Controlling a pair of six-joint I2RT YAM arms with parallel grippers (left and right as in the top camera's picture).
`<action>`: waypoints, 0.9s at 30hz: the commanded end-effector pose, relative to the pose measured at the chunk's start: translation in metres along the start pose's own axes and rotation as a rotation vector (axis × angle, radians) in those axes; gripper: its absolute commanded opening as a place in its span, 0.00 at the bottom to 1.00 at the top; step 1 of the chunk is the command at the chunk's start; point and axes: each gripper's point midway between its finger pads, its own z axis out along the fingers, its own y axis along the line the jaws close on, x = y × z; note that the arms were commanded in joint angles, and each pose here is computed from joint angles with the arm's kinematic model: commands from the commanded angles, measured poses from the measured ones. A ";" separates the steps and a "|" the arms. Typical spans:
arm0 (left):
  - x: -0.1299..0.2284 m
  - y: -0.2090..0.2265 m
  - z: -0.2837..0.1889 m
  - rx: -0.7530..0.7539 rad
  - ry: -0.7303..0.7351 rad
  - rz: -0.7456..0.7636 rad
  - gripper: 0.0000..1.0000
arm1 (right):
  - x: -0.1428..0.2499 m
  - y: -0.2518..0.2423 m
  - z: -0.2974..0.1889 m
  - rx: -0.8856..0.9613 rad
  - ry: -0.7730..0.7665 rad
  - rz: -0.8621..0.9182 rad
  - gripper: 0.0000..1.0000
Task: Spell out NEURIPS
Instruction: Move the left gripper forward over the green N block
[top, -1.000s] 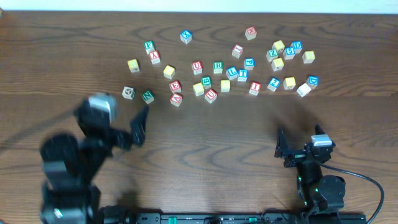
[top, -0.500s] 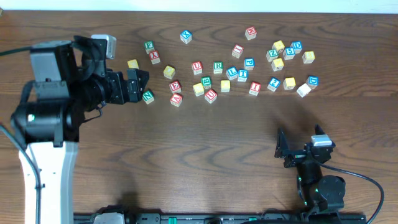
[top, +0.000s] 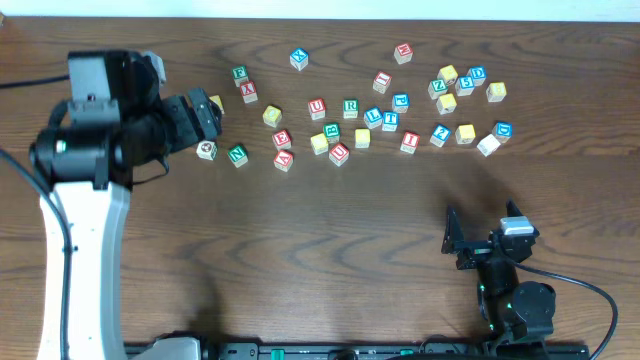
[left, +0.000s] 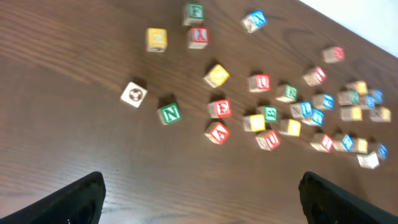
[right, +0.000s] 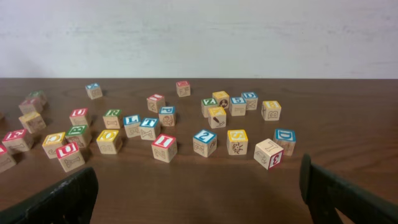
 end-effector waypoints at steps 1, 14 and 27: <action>-0.014 0.005 0.007 -0.107 -0.005 -0.053 0.98 | 0.001 0.002 0.000 -0.007 0.001 0.009 0.99; -0.010 0.000 0.059 -0.330 0.054 -0.173 0.98 | 0.001 0.002 0.000 -0.007 0.001 0.009 0.99; 0.008 0.018 0.110 -0.425 0.166 -0.209 0.97 | 0.001 0.002 0.000 -0.007 0.001 0.009 0.99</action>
